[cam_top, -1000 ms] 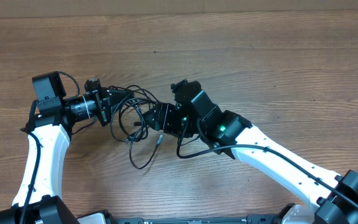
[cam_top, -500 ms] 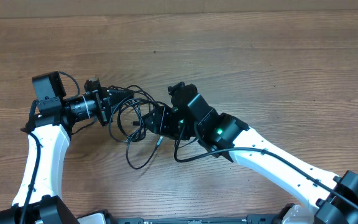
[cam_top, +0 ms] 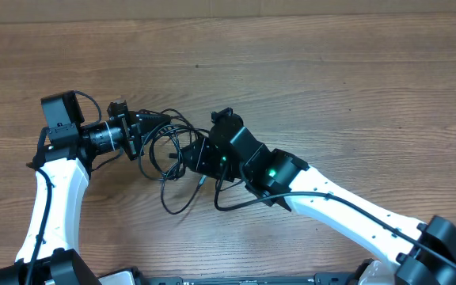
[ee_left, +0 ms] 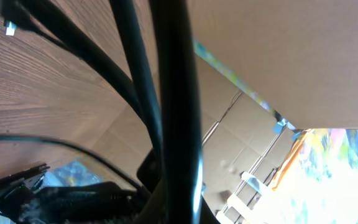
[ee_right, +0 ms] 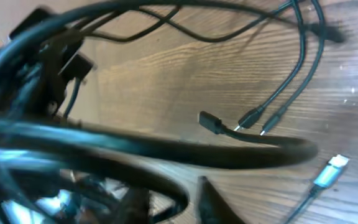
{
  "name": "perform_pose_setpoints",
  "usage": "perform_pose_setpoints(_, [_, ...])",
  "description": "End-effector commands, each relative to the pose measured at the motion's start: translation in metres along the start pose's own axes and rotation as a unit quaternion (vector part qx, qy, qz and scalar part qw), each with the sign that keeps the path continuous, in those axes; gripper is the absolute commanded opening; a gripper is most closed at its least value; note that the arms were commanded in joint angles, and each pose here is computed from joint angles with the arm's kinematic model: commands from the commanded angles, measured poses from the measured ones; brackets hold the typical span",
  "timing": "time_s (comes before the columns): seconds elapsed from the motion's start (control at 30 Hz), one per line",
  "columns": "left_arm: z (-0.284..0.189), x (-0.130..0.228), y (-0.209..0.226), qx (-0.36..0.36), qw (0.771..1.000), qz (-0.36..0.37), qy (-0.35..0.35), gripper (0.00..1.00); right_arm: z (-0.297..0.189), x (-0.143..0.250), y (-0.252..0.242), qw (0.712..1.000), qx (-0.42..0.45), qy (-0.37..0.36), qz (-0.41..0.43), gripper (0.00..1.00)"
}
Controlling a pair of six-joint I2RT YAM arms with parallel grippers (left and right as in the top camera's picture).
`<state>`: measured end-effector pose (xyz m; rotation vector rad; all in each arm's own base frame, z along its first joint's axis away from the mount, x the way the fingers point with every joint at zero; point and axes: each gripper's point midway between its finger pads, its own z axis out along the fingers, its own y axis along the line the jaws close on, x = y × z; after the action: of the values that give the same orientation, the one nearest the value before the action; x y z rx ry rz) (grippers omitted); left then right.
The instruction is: Untangle cables
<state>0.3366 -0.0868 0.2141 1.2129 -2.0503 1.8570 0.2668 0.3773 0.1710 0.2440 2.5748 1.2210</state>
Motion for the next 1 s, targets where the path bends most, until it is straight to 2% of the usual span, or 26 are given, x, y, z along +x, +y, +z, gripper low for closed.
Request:
perform_pose_setpoints(0.0, [0.003, 0.01, -0.005, 0.001, 1.0, 0.008, 0.015, 0.04, 0.015, 0.003, -0.014, 1.0, 0.02, 0.005, 0.017, 0.1])
perform_pose_setpoints(0.03, [0.003, 0.01, -0.005, 0.001, 1.0, 0.009, 0.014, 0.04, 0.017, 0.005, -0.016, 1.0, 0.022, 0.011, 0.018, 0.05])
perform_pose_setpoints(0.07, [0.003, 0.009, -0.005, 0.001, 1.0, 0.009, 0.013, 0.05, 0.018, 0.007, -0.017, 0.999, 0.023, 0.015, 0.019, 0.04])
perform_pose_setpoints(0.4, [0.003, 0.001, -0.004, -0.004, 0.998, 0.058, -0.01, 0.04, 0.013, -0.001, -0.021, 0.999, 0.027, 0.012, 0.011, 0.04])
perform_pose_setpoints(0.5, [0.003, 0.0, -0.003, -0.007, 0.991, 0.133, -0.014, 0.05, 0.009, -0.016, -0.028, 0.999, 0.033, 0.0, 0.023, 0.04])
perform_pose_setpoints(0.57, [0.003, 0.0, -0.003, -0.007, 0.98, 0.199, -0.013, 0.09, 0.006, -0.028, -0.035, 0.999, 0.038, -0.011, 0.033, 0.04])
perform_pose_setpoints(0.67, [0.003, 0.001, 0.0, -0.011, 0.962, 0.273, -0.008, 0.08, -0.002, -0.054, -0.051, 0.996, 0.058, -0.046, 0.053, 0.04])
perform_pose_setpoints(0.7, [0.003, 0.002, 0.002, -0.014, 0.958, 0.287, -0.007, 0.04, -0.004, -0.062, -0.056, 0.995, 0.062, -0.055, 0.059, 0.04])
perform_pose_setpoints(0.97, [0.001, 0.011, 0.027, -0.04, 0.925, 0.378, 0.016, 0.04, -0.028, -0.119, -0.089, 0.985, 0.077, -0.111, 0.108, 0.04])
